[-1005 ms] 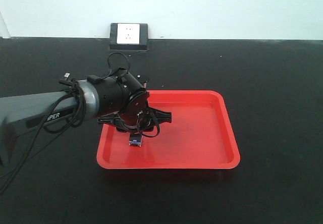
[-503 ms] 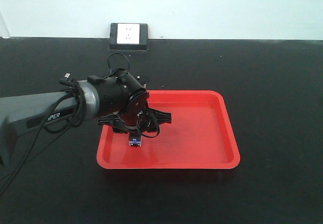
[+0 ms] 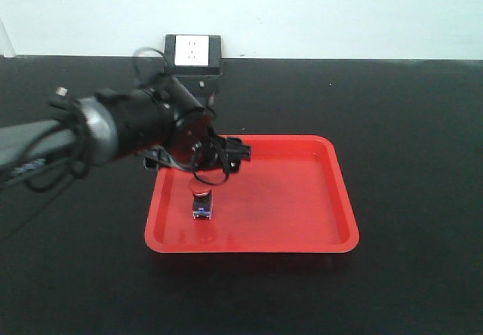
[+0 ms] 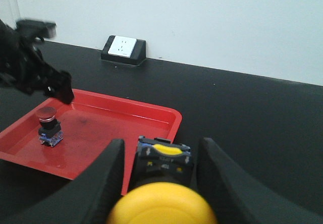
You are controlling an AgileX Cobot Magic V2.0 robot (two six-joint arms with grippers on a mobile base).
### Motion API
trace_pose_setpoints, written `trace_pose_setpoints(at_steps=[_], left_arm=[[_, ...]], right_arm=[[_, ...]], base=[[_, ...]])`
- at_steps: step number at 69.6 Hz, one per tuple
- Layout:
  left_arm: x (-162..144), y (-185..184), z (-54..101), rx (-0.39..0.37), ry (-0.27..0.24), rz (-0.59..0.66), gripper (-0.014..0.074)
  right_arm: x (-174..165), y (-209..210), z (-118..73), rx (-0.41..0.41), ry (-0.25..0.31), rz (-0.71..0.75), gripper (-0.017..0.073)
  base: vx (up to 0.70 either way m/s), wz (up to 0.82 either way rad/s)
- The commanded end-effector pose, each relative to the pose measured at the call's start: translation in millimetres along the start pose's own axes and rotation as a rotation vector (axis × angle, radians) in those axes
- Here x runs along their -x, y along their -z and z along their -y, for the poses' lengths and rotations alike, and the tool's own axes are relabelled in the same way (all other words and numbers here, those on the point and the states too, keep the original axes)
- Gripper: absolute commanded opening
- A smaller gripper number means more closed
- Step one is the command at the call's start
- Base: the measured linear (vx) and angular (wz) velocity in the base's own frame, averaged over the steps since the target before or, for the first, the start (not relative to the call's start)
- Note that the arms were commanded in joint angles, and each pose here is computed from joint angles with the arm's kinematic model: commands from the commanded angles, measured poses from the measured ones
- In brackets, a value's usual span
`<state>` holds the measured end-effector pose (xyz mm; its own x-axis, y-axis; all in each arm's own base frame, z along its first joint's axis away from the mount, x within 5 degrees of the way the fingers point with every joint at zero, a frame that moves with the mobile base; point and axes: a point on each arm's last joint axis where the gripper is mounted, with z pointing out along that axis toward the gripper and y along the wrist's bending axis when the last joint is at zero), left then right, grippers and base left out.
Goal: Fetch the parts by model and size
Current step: 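Open the left gripper, releasing the red button upright in the tray, then raise the left gripper away from the tray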
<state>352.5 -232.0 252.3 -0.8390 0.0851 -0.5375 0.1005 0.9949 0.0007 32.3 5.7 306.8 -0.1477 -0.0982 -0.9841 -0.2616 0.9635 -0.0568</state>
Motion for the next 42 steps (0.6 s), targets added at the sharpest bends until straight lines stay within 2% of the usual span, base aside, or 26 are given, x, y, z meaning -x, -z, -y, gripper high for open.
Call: trace_pose_setpoints(at_steps=[1,11,22,31,42], left_arm=[[23,59,-11.8,-0.024,-0.033,0.164,0.0628],[29,98,-27.5,0.018,-0.125,0.248,0.0589],[31,121,-54.1,0.066,-0.165,0.260,0.0552],[17,127,-83.3,0.107,-0.168,0.242,0.0502],[-13,137,-117.0,0.115,-0.145,0.273,0.0377]], right_arm=[[16,2,0.8,-0.005,0.016,0.107,-0.0002],[16,2,0.8,-0.005,0.016,0.110,-0.0002],[16,2,0.8,-0.005,0.016,0.111,-0.0002],[16,2,0.8,-0.005,0.016,0.111,-0.0002],[16,2,0.8,-0.005,0.016,0.111,-0.0002]], base=[[0.00,0.00],[0.00,0.00],[0.00,0.00],[0.00,0.00],[0.00,0.00]])
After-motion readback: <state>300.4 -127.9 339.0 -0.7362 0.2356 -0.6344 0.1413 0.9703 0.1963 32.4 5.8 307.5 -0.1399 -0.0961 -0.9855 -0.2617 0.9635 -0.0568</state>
